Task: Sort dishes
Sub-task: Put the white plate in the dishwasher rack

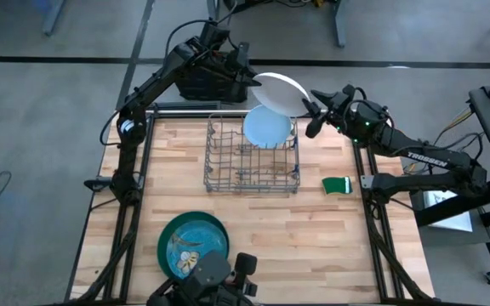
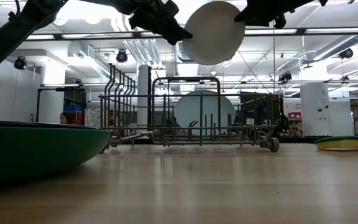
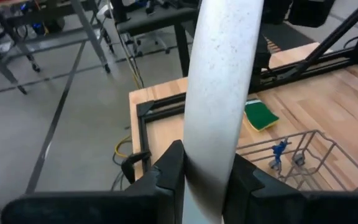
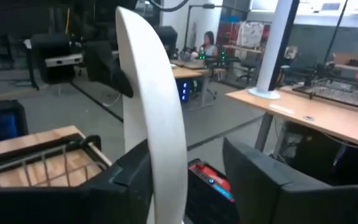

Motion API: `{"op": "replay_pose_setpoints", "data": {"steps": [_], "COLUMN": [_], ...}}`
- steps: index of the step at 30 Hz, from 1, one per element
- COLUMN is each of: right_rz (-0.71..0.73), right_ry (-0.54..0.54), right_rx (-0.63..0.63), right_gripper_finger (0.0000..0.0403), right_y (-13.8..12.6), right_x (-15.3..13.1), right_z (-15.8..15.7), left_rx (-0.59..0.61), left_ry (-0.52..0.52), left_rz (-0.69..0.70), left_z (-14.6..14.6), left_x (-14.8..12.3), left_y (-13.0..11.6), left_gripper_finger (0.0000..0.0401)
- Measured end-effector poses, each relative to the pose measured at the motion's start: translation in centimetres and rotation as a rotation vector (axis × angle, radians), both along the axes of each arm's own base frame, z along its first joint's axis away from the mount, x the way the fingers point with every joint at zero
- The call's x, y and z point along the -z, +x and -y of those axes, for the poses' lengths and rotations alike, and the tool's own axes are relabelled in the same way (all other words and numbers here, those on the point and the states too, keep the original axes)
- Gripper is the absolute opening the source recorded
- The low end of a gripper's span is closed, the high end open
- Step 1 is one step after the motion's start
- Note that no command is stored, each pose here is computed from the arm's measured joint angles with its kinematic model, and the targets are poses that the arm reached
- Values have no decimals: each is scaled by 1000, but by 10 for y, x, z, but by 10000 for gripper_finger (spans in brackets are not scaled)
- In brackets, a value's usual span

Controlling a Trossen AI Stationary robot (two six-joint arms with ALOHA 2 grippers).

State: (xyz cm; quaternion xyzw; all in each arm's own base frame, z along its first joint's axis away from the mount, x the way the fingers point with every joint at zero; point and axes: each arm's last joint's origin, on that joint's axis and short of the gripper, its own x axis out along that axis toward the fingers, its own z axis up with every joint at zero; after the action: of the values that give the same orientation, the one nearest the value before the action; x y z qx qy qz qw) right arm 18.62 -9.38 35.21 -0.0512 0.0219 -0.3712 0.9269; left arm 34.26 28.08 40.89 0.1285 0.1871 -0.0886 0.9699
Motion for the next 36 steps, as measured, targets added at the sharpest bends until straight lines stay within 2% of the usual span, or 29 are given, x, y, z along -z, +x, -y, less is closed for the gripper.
{"op": "replay_pose_setpoints", "data": {"steps": [4,8,14,17,24,29,36], "right_rz": [-2,7,-34,-68,-142,-218,-309], "right_ry": [6,5,28,58,199,293,453], "right_rx": [-106,-207,-224,-249,-297,-316,-110], "right_gripper_finger": [214,236,247,242,226,217,210], "right_y": [-8,-16,-25,-25,-8,3,-5], "right_x": [-3,-7,-6,-2,16,31,53], "right_z": [-7,-13,-21,-25,-30,-37,-44], "left_rx": [30,87,199,208,176,162,111], "left_ry": [41,146,227,251,216,176,87], "left_rz": [11,21,62,82,98,80,-93], "left_z": [0,0,3,2,1,1,6], "left_x": [0,0,1,0,-4,-3,11], "left_y": [-1,-2,-3,-2,-1,-2,-10], "left_gripper_finger": [55,55,48,38,4,1,0]}}
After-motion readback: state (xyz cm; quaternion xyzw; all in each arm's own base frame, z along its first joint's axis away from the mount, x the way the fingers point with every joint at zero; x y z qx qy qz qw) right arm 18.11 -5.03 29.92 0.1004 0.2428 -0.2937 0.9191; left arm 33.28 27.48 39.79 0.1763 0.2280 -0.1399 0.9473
